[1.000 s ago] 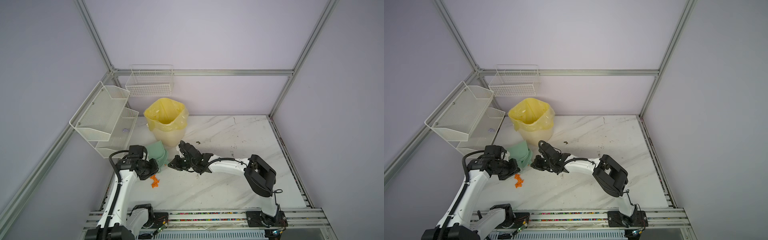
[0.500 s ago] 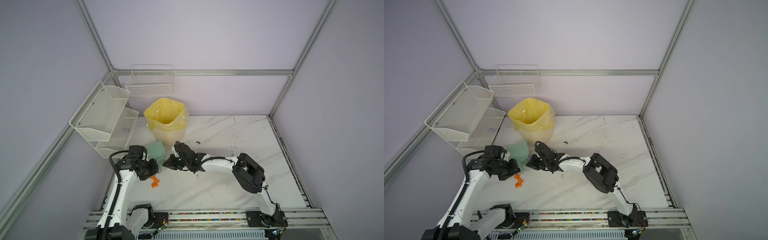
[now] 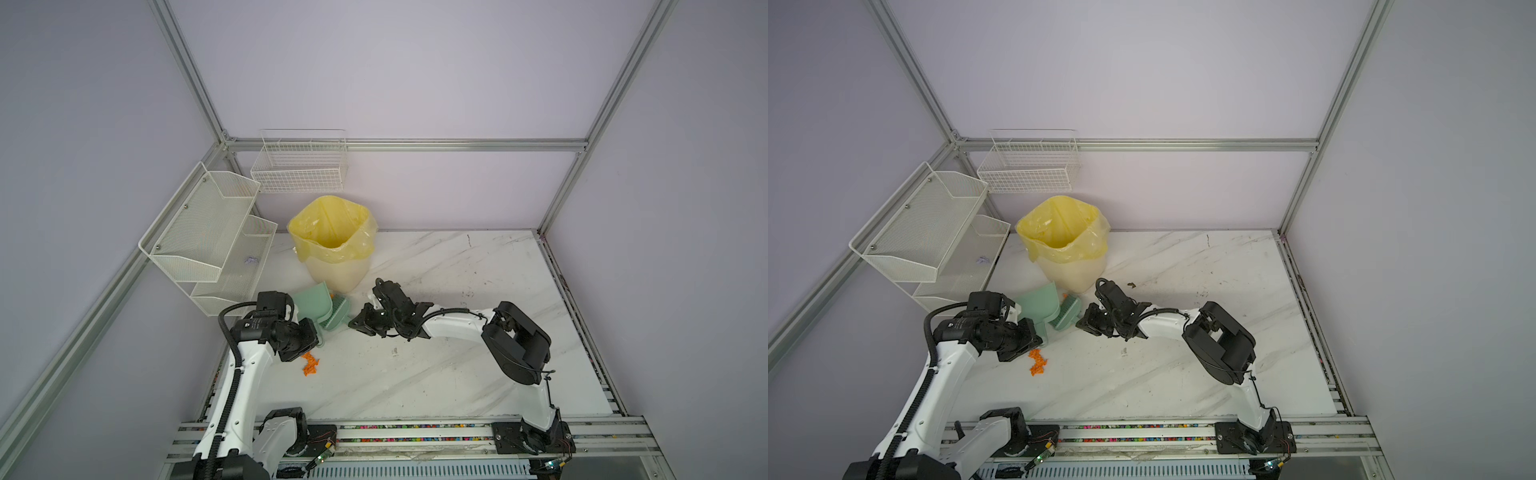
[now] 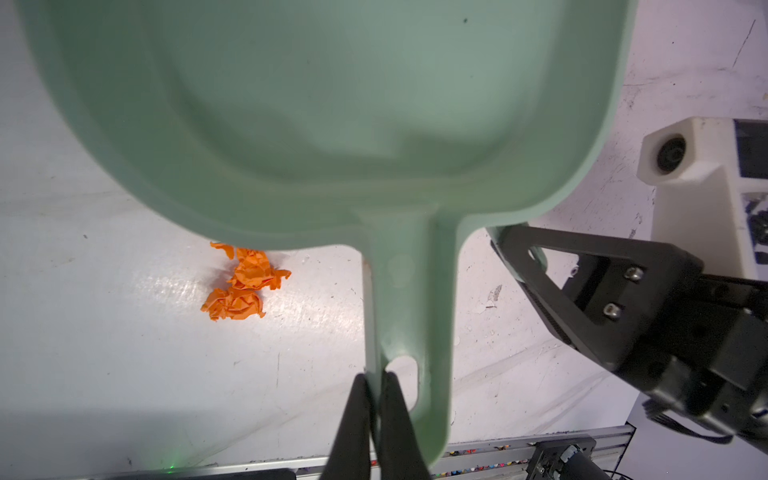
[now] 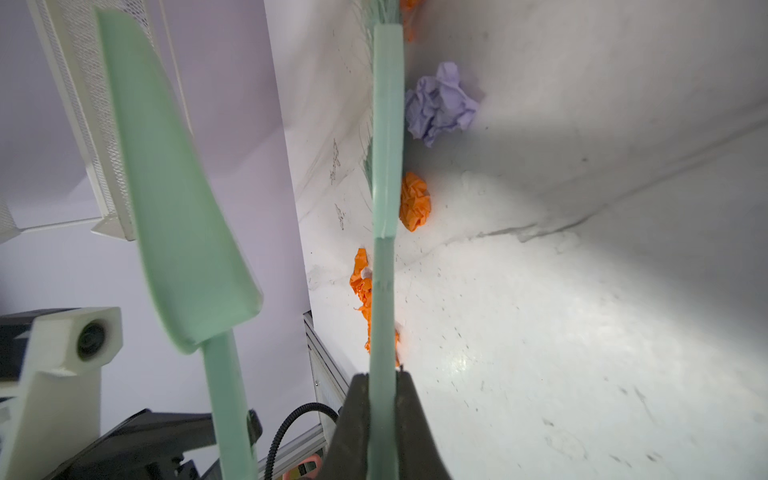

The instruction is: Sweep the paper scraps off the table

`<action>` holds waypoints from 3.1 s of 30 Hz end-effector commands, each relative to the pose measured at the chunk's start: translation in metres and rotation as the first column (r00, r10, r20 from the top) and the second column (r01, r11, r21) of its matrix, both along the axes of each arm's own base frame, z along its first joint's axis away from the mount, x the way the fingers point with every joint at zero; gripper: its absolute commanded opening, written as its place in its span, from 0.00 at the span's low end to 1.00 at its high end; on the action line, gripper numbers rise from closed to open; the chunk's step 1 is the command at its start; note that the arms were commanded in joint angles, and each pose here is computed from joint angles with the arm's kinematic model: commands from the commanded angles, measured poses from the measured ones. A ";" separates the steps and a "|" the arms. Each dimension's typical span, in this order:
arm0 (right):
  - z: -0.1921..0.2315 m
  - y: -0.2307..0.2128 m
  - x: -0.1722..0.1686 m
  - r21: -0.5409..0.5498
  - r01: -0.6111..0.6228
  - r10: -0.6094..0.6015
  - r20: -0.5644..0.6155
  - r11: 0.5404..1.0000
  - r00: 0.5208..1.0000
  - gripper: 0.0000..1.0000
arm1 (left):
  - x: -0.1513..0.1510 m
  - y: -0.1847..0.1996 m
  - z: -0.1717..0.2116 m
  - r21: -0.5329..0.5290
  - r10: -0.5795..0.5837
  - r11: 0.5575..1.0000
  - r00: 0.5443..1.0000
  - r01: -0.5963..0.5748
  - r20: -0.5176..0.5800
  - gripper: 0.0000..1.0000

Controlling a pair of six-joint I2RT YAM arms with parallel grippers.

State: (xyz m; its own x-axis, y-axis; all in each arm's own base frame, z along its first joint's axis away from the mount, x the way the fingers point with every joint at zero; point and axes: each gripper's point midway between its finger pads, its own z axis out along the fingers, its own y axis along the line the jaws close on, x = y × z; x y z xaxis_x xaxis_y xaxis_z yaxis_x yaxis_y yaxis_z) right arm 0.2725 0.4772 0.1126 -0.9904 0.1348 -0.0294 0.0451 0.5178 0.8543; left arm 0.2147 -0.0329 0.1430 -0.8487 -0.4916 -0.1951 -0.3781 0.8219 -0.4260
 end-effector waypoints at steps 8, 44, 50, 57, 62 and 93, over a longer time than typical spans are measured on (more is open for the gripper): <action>0.006 -0.093 -0.006 -0.119 0.051 -0.057 -0.043 0.992 0.997 0.00 | -0.002 -0.019 0.016 0.007 -0.098 0.995 0.991 0.098 0.088 0.00; 0.029 0.000 0.021 0.038 0.034 -0.034 0.017 0.999 0.999 0.00 | -0.002 -0.024 0.022 0.062 -0.145 0.988 0.985 0.140 0.094 0.00; 0.015 -0.032 0.022 0.006 0.072 -0.072 -0.033 0.997 0.997 0.00 | -0.006 -0.027 0.019 0.051 -0.151 0.988 0.985 0.147 0.088 0.00; 0.013 -0.086 0.014 -0.031 0.123 -0.125 -0.075 0.992 0.989 0.00 | -0.014 -0.038 0.016 0.042 -0.175 0.984 0.981 0.172 0.082 0.00; 0.031 -0.116 0.001 -0.049 0.146 -0.149 -0.064 0.988 0.987 0.00 | -0.025 -0.055 0.008 0.035 -0.209 0.978 0.976 0.207 0.064 0.00; 0.117 -0.209 0.128 -0.703 0.167 0.239 0.440 0.691 0.865 0.00 | -0.078 -0.142 -0.047 0.099 -0.419 0.902 0.907 0.421 -0.042 0.00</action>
